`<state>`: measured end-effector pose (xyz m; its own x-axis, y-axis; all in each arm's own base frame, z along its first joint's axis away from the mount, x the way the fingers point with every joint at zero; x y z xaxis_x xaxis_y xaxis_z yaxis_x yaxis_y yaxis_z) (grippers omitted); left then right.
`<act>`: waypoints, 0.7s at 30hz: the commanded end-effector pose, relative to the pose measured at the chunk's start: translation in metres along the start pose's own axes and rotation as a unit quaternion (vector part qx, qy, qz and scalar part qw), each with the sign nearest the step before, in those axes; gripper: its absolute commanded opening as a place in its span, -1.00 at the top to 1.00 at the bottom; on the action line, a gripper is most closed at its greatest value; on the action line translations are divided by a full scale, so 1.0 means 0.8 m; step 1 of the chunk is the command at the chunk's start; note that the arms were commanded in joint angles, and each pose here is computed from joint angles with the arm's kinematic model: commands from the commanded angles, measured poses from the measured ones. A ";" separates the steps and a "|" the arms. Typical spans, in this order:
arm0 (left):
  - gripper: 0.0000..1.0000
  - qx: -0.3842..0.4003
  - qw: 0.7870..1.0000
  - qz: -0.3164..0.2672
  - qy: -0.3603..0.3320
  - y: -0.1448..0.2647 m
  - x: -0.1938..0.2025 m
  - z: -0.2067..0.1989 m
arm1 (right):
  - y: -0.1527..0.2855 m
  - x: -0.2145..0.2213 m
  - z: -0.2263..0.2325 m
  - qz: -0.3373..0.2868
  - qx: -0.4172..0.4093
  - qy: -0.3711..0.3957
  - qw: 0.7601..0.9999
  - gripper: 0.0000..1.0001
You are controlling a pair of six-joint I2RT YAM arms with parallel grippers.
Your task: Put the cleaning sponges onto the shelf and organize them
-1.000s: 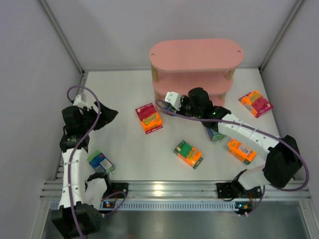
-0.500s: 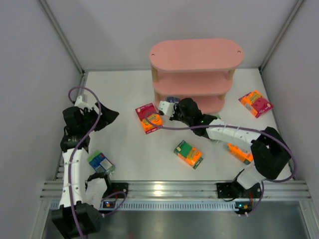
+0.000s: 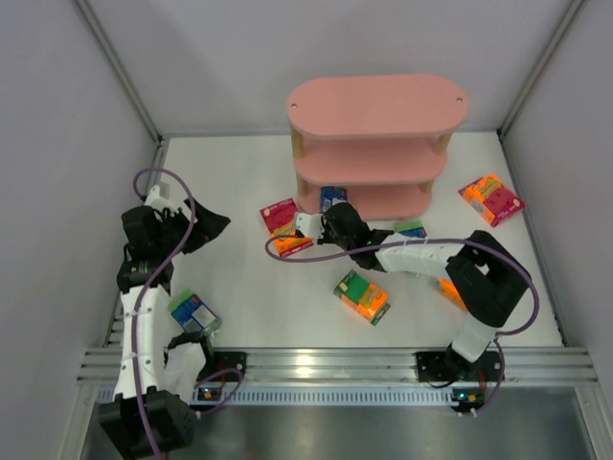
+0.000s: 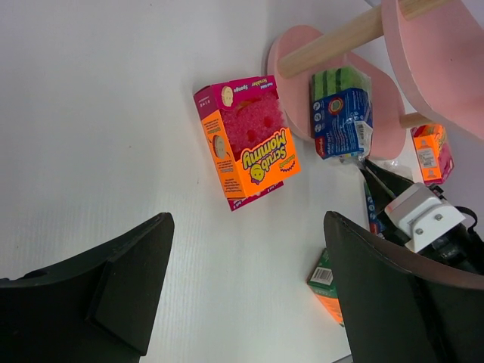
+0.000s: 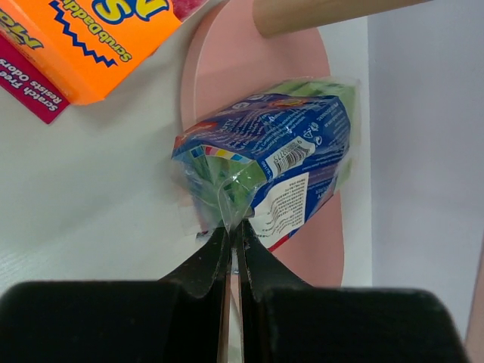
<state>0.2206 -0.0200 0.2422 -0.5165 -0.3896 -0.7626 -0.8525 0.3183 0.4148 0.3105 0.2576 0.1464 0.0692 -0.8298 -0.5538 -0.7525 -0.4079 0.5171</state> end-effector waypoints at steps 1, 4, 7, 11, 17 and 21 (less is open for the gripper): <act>-0.73 0.010 1.000 -0.012 -0.016 0.003 -0.003 -0.002 | -0.008 -0.029 -0.013 -0.029 0.036 0.004 0.999 1.00; -0.73 0.014 1.000 -0.010 -0.017 0.004 -0.001 -0.003 | -0.014 -0.030 -0.011 -0.027 0.034 0.010 0.999 1.00; -0.73 0.017 1.000 -0.011 -0.017 0.004 -0.001 -0.004 | -0.021 -0.028 -0.010 -0.022 0.037 0.020 0.999 1.00; -0.73 0.019 1.000 -0.009 -0.015 0.004 0.001 -0.005 | -0.026 -0.029 -0.012 -0.023 0.048 0.024 0.998 1.00; -0.73 0.019 1.000 -0.008 -0.015 0.004 0.001 -0.004 | -0.031 -0.026 -0.015 -0.017 0.057 0.031 0.998 1.00; -0.73 0.020 1.000 -0.007 -0.016 0.004 0.002 -0.004 | -0.033 -0.021 -0.019 -0.012 0.061 0.028 0.998 1.00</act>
<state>0.2179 -0.0224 0.2404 -0.5242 -0.3859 -0.7591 -0.8458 0.3397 0.4114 0.3260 0.2692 0.1347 0.1060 -0.8679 -0.4853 -0.7834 -0.3735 0.4968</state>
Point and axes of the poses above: each gripper's point midway between its finger pads, its own y axis back along the fingers, its own z axis along the line the jaws close on, x = y × z, the point moved 7 cm from there along y, back along the fingers, and after that the axes turned 11 degrees about -y, right-handed, at the moved point
